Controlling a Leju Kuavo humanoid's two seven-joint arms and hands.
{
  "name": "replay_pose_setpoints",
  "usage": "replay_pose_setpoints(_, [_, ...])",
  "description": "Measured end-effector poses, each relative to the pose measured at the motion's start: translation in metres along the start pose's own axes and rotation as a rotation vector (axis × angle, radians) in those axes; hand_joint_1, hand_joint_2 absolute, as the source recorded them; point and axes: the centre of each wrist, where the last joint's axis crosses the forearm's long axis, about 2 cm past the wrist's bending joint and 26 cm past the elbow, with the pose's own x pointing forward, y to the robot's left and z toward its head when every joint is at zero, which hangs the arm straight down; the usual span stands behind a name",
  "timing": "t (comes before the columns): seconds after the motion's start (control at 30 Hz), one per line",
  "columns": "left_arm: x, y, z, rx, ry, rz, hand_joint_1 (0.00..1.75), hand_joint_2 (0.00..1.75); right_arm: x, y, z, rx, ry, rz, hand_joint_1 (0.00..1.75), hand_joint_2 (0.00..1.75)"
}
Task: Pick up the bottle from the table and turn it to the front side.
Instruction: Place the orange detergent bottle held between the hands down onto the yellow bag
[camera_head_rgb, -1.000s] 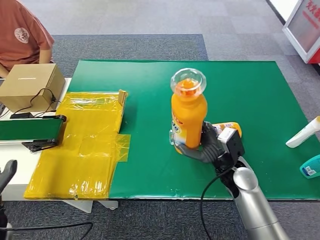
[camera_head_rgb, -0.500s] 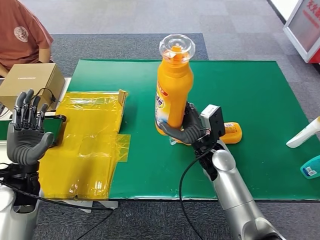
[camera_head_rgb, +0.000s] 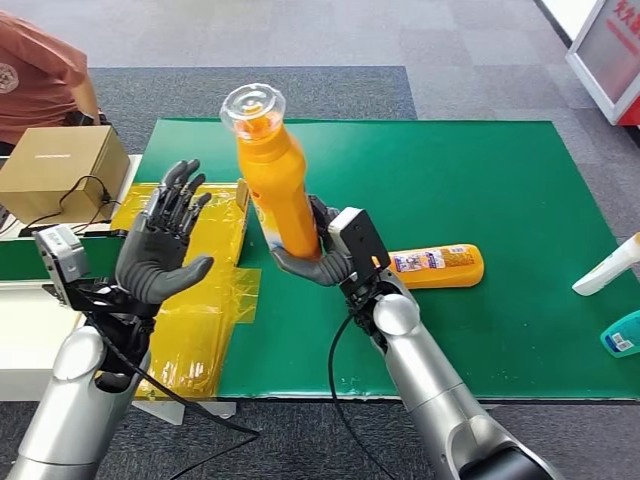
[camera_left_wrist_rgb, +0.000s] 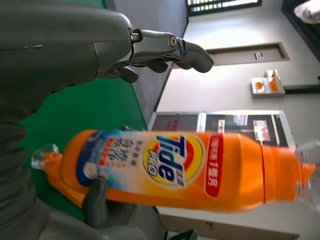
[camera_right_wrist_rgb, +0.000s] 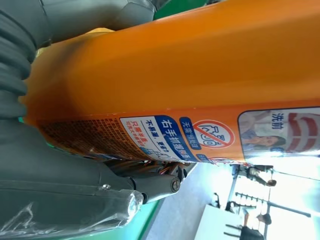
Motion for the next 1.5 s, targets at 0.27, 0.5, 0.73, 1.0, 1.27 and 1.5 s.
replay_pose_setpoints(0.27, [-0.007, -0.016, -0.016, -0.061, 0.036, 0.005, 0.00, 1.75, -0.006, 0.026, -0.003, 0.071, 0.028, 0.008, 1.75, 1.75])
replay_pose_setpoints(0.5, [-0.009, -0.018, -0.022, -0.058, 0.048, -0.007, 0.00, 1.75, -0.009, 0.039, -0.003, 0.114, 0.038, 0.017, 1.75, 1.75])
replay_pose_setpoints(0.73, [-0.009, -0.017, -0.027, -0.018, 0.057, -0.082, 0.00, 1.75, -0.012, 0.057, 0.003, 0.190, 0.038, 0.028, 1.75, 1.75])
replay_pose_setpoints(1.0, [-0.009, -0.016, -0.029, -0.022, 0.062, -0.114, 1.36, 1.75, -0.013, 0.066, 0.005, 0.219, 0.037, 0.036, 1.75, 1.75])
replay_pose_setpoints(1.27, [-0.010, -0.017, -0.029, -0.027, 0.073, -0.120, 1.75, 1.75, -0.014, 0.068, 0.007, 0.218, 0.041, 0.036, 1.75, 1.75])
replay_pose_setpoints(1.5, [-0.010, -0.017, -0.029, -0.025, 0.077, -0.098, 1.75, 1.75, -0.014, 0.069, 0.009, 0.213, 0.044, 0.035, 1.75, 1.75])
